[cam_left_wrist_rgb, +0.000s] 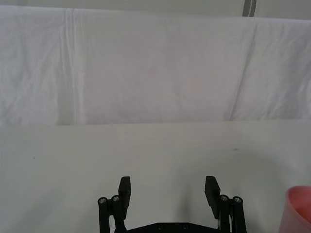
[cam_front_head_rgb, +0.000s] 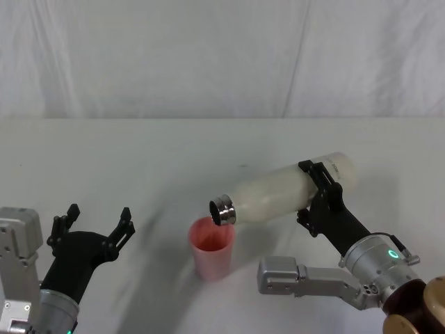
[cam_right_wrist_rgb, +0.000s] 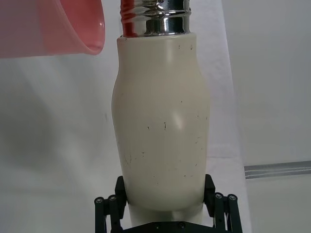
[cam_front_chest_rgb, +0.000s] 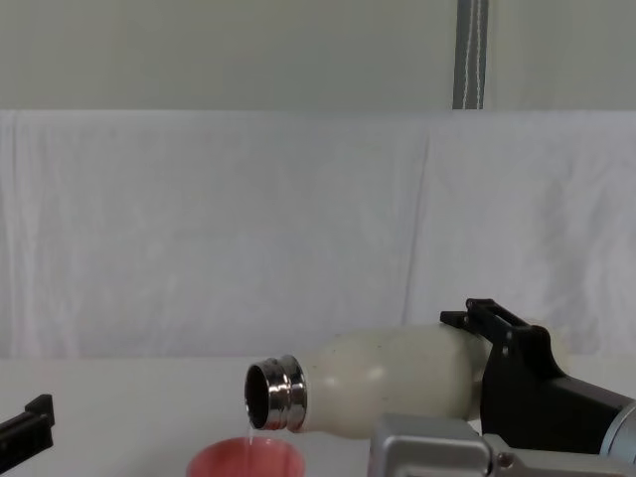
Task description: Grasp the thermos with one hand and pour water into the cup lid.
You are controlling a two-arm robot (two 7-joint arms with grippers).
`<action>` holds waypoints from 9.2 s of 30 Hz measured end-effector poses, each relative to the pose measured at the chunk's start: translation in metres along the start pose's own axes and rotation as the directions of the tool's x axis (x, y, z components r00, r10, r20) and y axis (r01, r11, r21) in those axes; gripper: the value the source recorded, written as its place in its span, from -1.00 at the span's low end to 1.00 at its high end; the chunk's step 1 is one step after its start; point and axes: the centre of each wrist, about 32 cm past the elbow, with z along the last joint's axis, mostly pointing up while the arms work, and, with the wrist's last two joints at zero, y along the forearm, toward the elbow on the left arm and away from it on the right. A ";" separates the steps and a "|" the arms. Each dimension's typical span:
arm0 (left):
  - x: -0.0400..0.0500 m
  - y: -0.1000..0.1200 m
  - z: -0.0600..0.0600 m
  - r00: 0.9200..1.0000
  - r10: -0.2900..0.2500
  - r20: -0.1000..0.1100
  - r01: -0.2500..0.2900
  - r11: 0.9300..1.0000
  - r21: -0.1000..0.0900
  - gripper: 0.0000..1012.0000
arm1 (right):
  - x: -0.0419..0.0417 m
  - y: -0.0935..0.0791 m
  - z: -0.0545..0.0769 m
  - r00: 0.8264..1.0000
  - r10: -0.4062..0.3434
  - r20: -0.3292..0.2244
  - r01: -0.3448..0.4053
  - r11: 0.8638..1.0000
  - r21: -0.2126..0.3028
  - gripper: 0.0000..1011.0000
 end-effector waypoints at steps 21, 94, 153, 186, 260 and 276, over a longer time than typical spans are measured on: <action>0.0000 0.000 0.000 1.000 0.000 0.000 0.000 1.000 0.000 0.98 | 0.0024 0.001 -0.001 1.000 -0.001 0.011 0.001 1.000 0.000 0.88; 0.0000 0.000 0.000 1.000 0.000 0.000 0.000 1.000 0.000 0.98 | 0.0060 -0.007 -0.002 0.980 0.024 -0.197 -0.023 1.000 0.008 0.88; 0.0000 0.000 0.000 1.000 0.000 0.000 0.000 1.000 0.000 0.98 | 0.0252 -0.054 -0.037 0.429 0.005 -0.903 0.043 0.999 0.026 0.88; 0.0000 0.000 0.000 1.000 0.000 0.000 0.000 1.000 0.000 0.98 | 0.0144 -0.039 -0.049 0.197 0.016 -0.980 0.051 0.998 0.026 0.88; 0.0000 0.000 0.000 1.000 0.000 0.000 0.000 1.000 0.000 0.98 | -0.0169 0.012 -0.059 0.113 0.063 -0.992 -0.004 0.998 0.063 0.88; 0.0000 0.000 0.000 1.000 0.000 0.000 0.000 1.000 0.000 0.98 | -0.0200 0.010 -0.059 0.116 0.055 -0.992 -0.014 0.998 0.054 0.88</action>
